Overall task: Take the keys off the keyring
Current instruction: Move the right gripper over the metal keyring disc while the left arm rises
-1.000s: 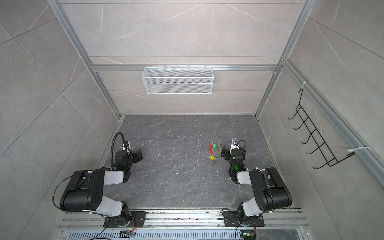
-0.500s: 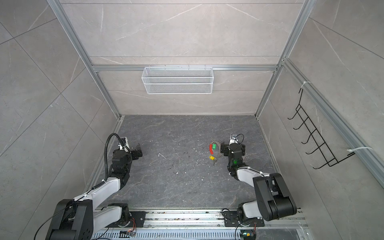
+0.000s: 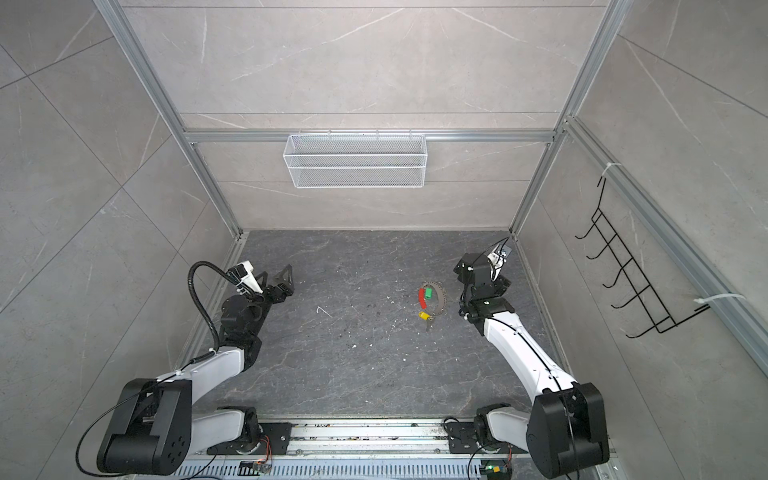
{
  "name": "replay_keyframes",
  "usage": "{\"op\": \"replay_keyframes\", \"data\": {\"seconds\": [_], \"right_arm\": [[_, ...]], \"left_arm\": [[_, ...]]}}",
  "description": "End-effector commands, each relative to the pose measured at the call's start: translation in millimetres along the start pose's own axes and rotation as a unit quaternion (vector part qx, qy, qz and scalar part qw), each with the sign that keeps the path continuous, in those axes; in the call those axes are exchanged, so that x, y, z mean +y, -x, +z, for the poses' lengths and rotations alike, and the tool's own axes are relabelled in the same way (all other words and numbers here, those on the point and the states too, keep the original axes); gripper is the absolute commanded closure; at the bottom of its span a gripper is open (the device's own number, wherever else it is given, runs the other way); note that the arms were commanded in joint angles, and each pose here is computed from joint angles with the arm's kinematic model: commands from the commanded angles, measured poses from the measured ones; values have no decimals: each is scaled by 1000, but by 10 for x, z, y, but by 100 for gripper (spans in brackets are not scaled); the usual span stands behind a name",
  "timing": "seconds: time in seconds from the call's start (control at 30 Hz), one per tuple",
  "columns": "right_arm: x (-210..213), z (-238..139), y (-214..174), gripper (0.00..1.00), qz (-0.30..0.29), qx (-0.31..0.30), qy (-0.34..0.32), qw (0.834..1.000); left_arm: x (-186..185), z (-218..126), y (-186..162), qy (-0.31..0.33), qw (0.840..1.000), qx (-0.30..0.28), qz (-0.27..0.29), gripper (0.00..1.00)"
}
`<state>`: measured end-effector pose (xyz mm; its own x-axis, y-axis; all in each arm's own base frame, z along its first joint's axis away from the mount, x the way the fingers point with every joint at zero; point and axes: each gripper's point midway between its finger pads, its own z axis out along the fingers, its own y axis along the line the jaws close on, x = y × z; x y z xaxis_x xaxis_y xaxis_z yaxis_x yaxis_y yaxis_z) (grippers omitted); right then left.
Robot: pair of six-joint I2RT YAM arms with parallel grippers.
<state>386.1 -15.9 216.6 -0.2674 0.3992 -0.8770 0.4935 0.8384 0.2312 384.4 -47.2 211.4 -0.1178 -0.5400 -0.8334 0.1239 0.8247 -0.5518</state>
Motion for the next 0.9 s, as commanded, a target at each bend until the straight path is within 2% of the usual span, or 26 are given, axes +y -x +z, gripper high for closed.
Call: {"op": "replay_keyframes", "data": {"seconds": [0.0,0.07,0.17,0.37,0.43,0.5,0.57,0.7,0.77,0.8,0.87], "right_arm": [[109,-47,-380,5,-22,74,59,995],[207,-60,-489,8,-47,114,81,989],[342,-64,-639,16,-63,153,116,979],[407,-79,-785,20,-50,167,147,974],[439,-86,-836,25,-48,175,159,970],[447,-92,-886,26,-40,177,166,969],[415,-56,-955,25,-22,180,159,970],[348,22,-1110,25,-28,207,135,969],[317,30,-1180,27,-48,225,126,965],[336,36,-1237,28,-55,233,134,962],[380,30,-1345,30,-57,250,150,955]], "left_arm": [[318,-12,-1,107,973,12,-203,0],[277,-14,11,109,977,29,-178,0],[202,-59,87,88,978,13,-187,0],[-51,26,79,36,977,52,-205,0],[-56,39,53,27,972,47,-229,0],[-87,30,36,4,966,36,-255,0],[-201,38,29,-29,966,34,-255,0],[-596,55,-172,-73,971,88,-212,0],[-730,39,-318,-68,971,130,-189,0],[-782,25,-384,-61,970,156,-179,3],[-872,-3,-491,-59,966,195,-161,14]]}}
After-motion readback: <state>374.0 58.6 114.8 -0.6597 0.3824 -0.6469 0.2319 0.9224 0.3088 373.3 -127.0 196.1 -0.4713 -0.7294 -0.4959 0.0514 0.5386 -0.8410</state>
